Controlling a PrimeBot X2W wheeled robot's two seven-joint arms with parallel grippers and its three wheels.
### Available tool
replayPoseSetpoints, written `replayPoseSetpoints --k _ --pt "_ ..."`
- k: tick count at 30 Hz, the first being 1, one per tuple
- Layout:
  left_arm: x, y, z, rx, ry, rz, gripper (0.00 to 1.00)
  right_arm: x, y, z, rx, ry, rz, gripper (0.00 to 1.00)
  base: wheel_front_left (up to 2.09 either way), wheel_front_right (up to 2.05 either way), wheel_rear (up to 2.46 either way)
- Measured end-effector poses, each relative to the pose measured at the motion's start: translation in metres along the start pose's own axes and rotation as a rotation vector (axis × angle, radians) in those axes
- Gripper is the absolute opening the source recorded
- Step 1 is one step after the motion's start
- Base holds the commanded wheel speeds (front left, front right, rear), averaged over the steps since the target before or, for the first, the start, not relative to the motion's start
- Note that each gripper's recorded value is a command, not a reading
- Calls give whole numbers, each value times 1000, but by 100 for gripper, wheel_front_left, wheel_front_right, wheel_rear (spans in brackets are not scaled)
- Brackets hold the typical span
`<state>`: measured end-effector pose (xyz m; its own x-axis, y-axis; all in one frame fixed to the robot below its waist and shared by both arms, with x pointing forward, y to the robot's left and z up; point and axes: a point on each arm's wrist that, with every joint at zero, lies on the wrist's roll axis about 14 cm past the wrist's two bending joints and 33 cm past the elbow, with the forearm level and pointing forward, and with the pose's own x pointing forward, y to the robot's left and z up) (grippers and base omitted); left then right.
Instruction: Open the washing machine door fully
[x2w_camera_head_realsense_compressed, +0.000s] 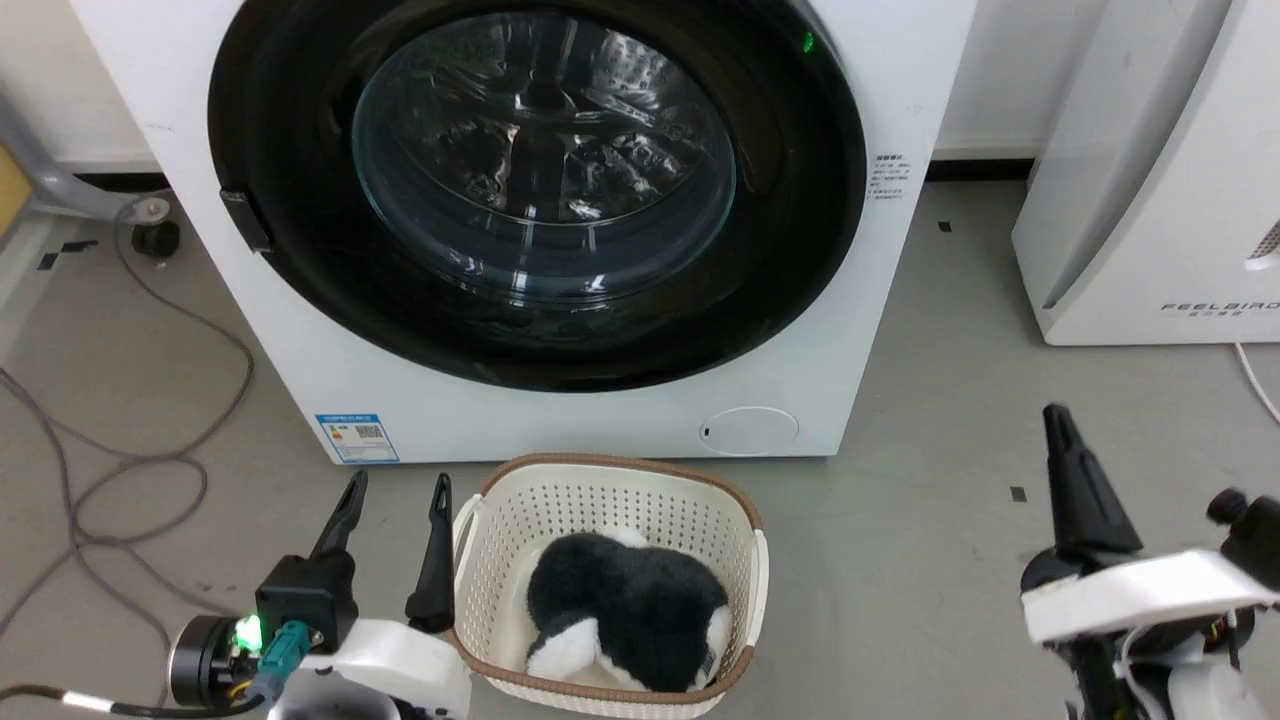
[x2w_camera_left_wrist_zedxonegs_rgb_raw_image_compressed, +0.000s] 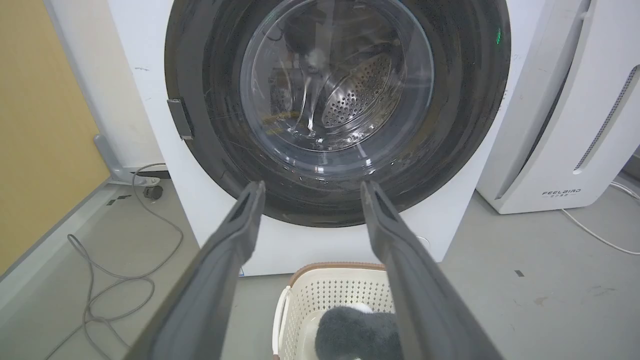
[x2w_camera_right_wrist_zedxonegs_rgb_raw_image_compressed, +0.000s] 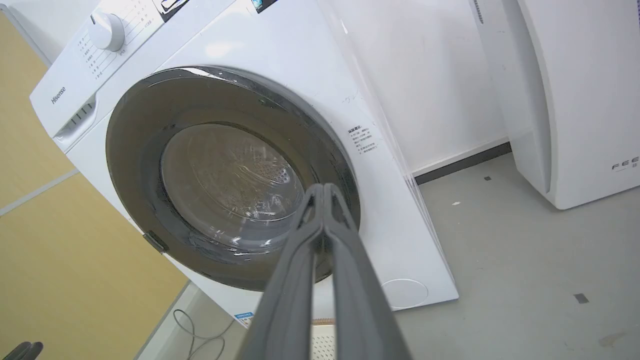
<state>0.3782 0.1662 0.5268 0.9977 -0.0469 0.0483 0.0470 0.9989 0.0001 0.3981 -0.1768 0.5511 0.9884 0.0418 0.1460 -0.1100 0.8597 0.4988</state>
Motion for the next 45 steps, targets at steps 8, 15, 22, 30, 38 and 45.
replayPoseSetpoints --k 8,15,22,30,38,45 --pt "12 -1 3 -11 -23 -14 100 33 -6 15 142 -66 -18 0 0 0 0" --pt "22 -2 6 -20 -43 -22 100 68 -12 24 229 -89 -23 0 0 0 0" --pt "34 -2 7 -29 -62 -29 100 111 -8 34 272 -91 3 0 0 0 0" --pt "47 -1 6 -42 -80 -38 100 164 7 42 298 -56 44 0 0 0 0" --pt "58 2 2 -52 -91 -39 100 214 31 39 282 47 90 0 0 0 0" --pt "65 3 -2 -60 -96 -41 100 243 58 18 221 211 137 0 0 0 0"
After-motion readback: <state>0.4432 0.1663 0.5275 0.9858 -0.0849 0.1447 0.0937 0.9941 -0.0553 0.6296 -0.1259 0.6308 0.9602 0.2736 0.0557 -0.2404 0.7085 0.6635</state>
